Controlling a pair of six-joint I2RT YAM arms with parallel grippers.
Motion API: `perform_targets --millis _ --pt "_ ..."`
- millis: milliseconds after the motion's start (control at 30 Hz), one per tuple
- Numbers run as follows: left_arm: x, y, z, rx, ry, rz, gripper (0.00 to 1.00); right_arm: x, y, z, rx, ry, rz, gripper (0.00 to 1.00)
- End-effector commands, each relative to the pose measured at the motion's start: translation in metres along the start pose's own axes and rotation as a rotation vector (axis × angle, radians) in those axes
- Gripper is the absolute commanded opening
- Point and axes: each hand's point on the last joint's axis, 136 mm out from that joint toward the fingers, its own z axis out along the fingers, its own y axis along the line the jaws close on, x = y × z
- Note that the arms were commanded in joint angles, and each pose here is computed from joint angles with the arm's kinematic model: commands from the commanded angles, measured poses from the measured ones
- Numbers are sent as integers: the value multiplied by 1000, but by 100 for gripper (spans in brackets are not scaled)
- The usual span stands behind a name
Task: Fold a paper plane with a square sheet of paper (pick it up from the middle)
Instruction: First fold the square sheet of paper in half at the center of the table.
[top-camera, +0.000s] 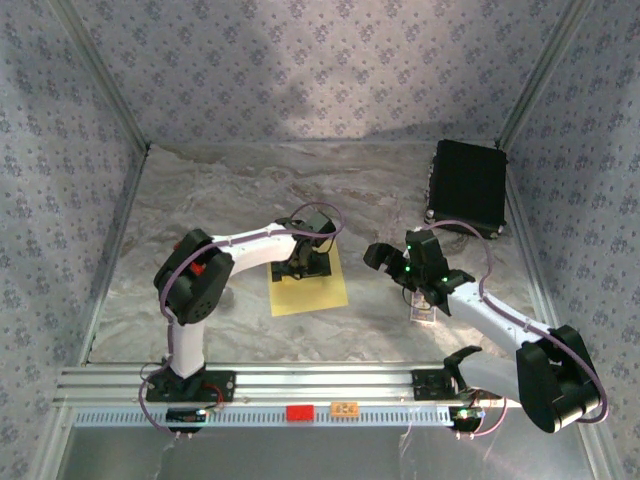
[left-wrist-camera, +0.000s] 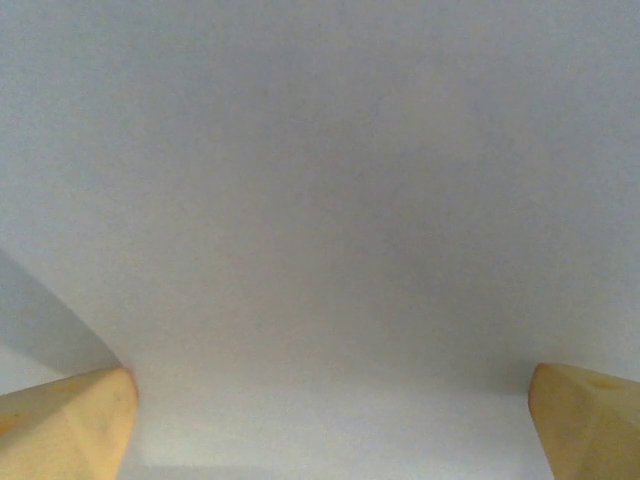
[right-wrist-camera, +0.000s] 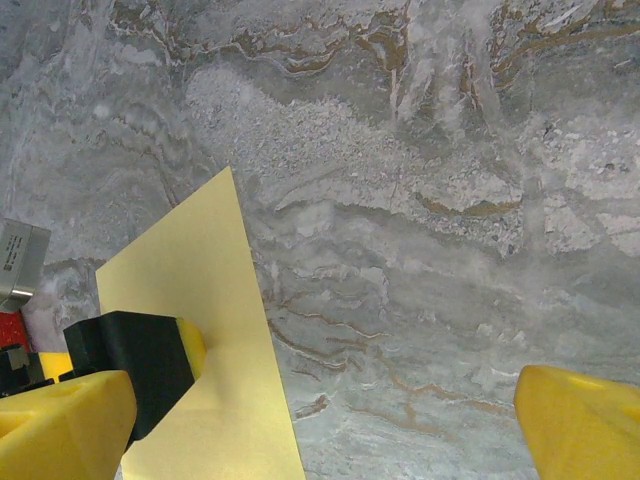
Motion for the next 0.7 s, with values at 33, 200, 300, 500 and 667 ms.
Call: perform_targets --millis 33,200,300,500,667 --pt "-4 -3 -17 39 -11 1 100 2 -6 -2 23 -4 12 99" --pt "-2 -5 -13 41 3 0 100 2 -7 -2 24 -4 14 99" --pt "1 -4 -7 32 22 -2 100 3 -7 -1 25 -2 14 99" --pt "8 -2 5 13 46 5 100 3 -8 -1 29 -3 15 99" --pt "18 6 20 -26 79 12 100 2 -8 0 26 -1 14 99"
